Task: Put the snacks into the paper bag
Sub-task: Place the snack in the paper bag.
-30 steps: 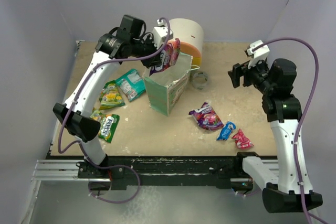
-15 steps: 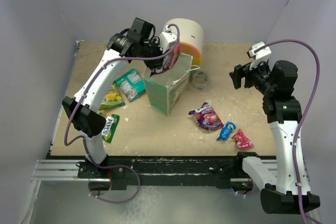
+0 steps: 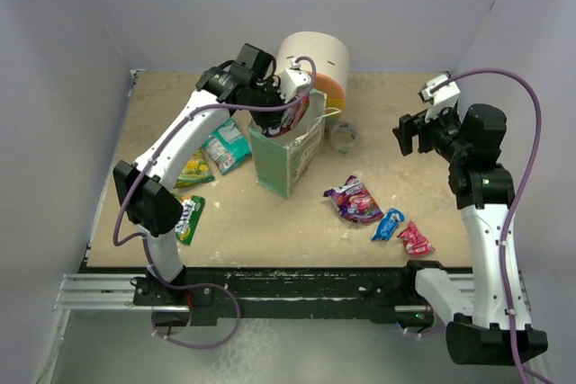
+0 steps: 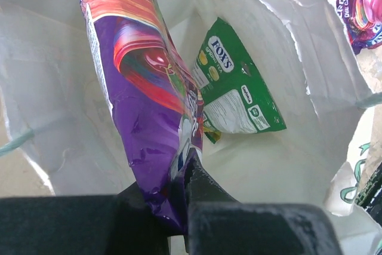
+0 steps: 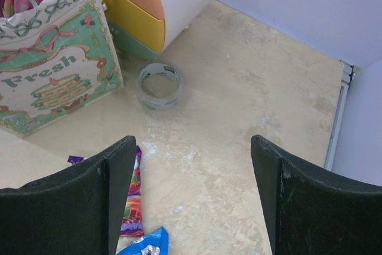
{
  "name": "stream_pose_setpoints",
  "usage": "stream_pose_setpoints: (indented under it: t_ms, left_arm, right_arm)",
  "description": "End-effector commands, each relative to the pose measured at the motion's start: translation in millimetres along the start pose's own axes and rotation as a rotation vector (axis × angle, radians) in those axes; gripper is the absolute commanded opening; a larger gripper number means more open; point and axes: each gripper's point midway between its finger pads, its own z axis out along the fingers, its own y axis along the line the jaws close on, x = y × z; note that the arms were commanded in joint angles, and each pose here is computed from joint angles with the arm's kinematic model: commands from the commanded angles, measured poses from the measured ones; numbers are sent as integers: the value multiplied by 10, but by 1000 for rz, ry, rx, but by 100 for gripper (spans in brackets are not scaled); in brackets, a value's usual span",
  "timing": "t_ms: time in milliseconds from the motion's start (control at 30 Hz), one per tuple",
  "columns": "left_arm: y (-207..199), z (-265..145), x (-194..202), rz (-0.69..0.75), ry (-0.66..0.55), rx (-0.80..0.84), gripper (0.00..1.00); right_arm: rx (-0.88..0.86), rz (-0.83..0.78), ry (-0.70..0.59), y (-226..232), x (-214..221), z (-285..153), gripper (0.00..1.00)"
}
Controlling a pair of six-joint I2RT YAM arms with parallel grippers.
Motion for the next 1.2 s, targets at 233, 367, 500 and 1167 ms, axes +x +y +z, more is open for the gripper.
stream_pose_setpoints:
  t_ms: [233,367,500,1167]
  left_arm:
    - [28,-367,-308,89,-185,-91,0]
    - [66,-443,-370,108,-212,-122,0]
    - [118,-374,-322,106,-183,-135,3]
    - [179,1,90,-5,46,-105,17]
  right_arm:
    - [-31,-22,29,34,123,58,80]
    - [-30,-21,32,35,138,56,80]
    - [-27,-21,34,37,159,50,80]
    - [-34,-32,37,67,224,42,81]
